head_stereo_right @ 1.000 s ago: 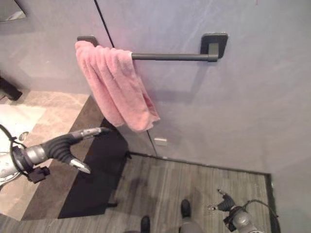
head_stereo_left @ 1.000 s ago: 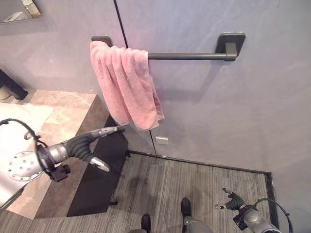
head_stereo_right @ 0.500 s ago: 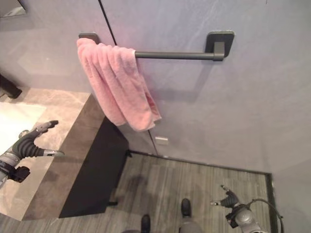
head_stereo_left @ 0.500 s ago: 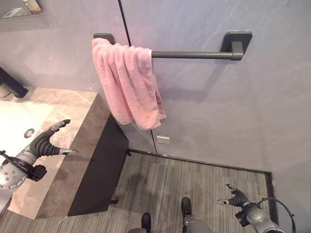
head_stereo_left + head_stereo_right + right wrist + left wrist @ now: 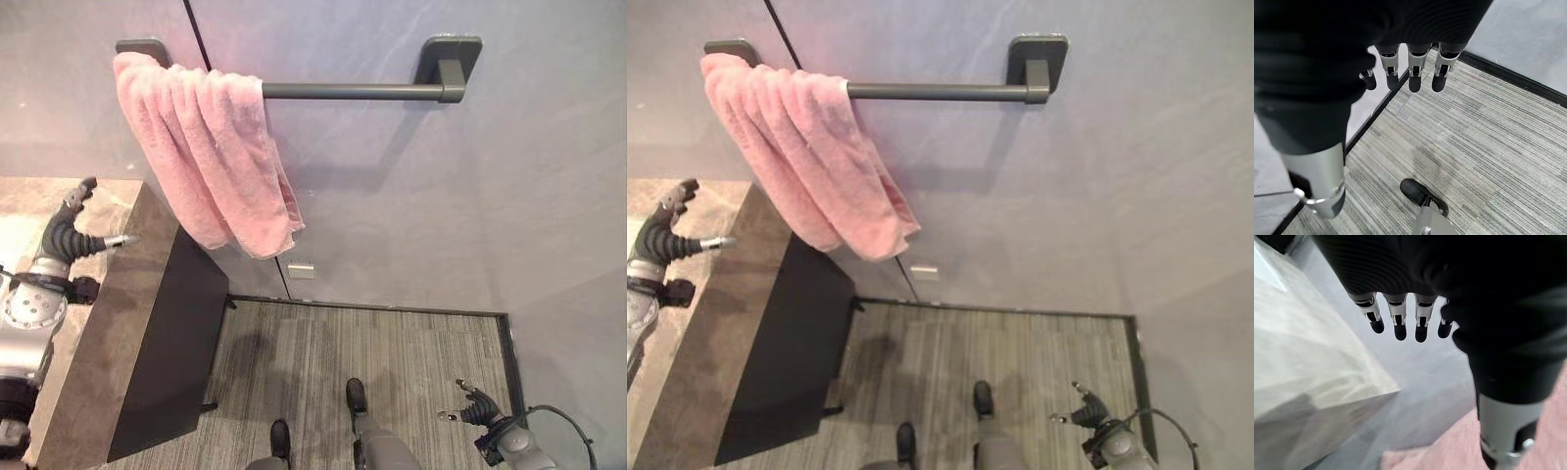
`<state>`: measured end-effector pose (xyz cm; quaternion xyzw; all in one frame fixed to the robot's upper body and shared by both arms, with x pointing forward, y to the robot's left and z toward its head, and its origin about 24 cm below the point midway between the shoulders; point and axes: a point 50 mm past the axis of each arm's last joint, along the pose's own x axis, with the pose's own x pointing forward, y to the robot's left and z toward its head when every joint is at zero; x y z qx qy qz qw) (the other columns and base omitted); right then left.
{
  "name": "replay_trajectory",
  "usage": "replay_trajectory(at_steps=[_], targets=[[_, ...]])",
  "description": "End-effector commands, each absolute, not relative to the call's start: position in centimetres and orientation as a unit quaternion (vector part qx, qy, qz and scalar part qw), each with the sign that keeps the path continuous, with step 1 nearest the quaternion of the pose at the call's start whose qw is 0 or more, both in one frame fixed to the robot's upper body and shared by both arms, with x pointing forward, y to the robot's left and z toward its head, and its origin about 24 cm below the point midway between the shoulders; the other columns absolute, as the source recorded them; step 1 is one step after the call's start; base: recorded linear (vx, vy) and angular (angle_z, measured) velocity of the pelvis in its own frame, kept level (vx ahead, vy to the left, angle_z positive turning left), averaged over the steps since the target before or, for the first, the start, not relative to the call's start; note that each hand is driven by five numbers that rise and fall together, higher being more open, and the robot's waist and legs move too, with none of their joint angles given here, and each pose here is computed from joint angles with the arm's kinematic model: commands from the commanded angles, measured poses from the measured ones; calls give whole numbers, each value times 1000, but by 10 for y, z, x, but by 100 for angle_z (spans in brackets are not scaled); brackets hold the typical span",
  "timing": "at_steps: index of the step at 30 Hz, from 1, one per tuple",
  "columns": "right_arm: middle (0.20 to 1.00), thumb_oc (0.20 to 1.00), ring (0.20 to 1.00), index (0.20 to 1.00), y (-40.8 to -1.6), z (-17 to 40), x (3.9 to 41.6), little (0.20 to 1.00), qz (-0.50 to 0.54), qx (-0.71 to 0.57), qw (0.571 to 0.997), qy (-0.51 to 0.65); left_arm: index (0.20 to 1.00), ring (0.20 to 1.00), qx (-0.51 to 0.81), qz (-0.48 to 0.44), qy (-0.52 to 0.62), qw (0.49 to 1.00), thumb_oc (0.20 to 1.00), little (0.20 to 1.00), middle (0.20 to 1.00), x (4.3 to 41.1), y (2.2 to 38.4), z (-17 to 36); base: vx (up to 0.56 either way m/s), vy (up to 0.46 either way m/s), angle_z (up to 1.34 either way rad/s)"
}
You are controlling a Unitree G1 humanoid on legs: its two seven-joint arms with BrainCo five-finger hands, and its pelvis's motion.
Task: Put brush and paste in cup on sink, flatten towel.
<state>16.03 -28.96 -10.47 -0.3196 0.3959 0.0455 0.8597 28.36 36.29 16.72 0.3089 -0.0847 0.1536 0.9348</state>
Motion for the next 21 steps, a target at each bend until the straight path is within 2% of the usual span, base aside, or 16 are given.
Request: replay_trajectory(at_steps=[1,21], targets=[[1000,1000,1000,1000,-286,-104,162,1000,58,-324,860,390,1000,1000,279,202,-152,926,1000,1000,1000,289,370,199,21,-5,-7],[1000,1000,1000,1000,-276,-98,174,1000,102,-350,858,361,1000,1000,237,152,-204,938,1000,1000,1000,322,340,234,5,-4,-2]])
